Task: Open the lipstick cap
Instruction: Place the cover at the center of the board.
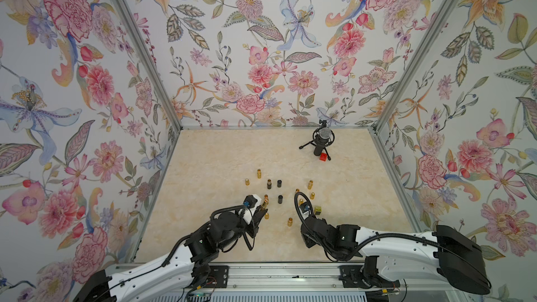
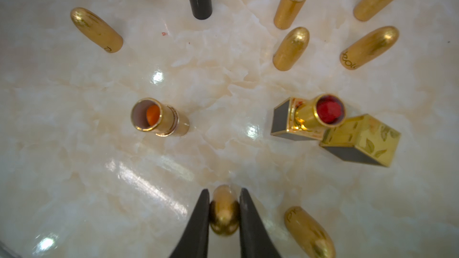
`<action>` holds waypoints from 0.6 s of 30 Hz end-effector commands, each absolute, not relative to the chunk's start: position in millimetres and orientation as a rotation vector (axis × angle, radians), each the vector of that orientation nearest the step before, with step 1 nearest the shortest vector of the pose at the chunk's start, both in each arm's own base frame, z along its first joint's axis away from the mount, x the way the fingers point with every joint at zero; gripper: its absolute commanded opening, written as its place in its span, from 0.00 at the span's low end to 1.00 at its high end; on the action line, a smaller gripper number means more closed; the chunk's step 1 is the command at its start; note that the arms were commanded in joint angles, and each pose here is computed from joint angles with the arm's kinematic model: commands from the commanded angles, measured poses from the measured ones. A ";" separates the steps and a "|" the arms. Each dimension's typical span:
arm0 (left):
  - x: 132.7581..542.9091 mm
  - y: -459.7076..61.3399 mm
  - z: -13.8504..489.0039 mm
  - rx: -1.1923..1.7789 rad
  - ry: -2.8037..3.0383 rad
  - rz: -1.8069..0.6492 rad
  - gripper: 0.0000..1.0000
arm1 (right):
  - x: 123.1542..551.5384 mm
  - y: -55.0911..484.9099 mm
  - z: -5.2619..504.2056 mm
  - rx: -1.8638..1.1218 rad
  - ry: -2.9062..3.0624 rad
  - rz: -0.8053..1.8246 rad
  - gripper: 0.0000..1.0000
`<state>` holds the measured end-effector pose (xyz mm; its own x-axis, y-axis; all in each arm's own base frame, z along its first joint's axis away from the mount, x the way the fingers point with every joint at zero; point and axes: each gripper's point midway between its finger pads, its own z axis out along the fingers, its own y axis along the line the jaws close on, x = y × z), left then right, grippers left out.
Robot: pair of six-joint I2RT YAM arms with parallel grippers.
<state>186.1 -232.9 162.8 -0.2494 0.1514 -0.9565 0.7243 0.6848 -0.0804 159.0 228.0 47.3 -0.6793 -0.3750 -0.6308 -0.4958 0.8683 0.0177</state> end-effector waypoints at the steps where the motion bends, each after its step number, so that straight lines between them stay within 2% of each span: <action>1: 183.7 -234.8 163.3 0.698 1.764 -0.648 0.03 | 166.5 234.1 50.2 -0.561 2.351 0.262 0.18; 18: 184.1 -234.2 163.1 0.700 1.763 -0.641 0.03 | 157.9 235.5 29.6 -0.604 2.372 0.258 0.21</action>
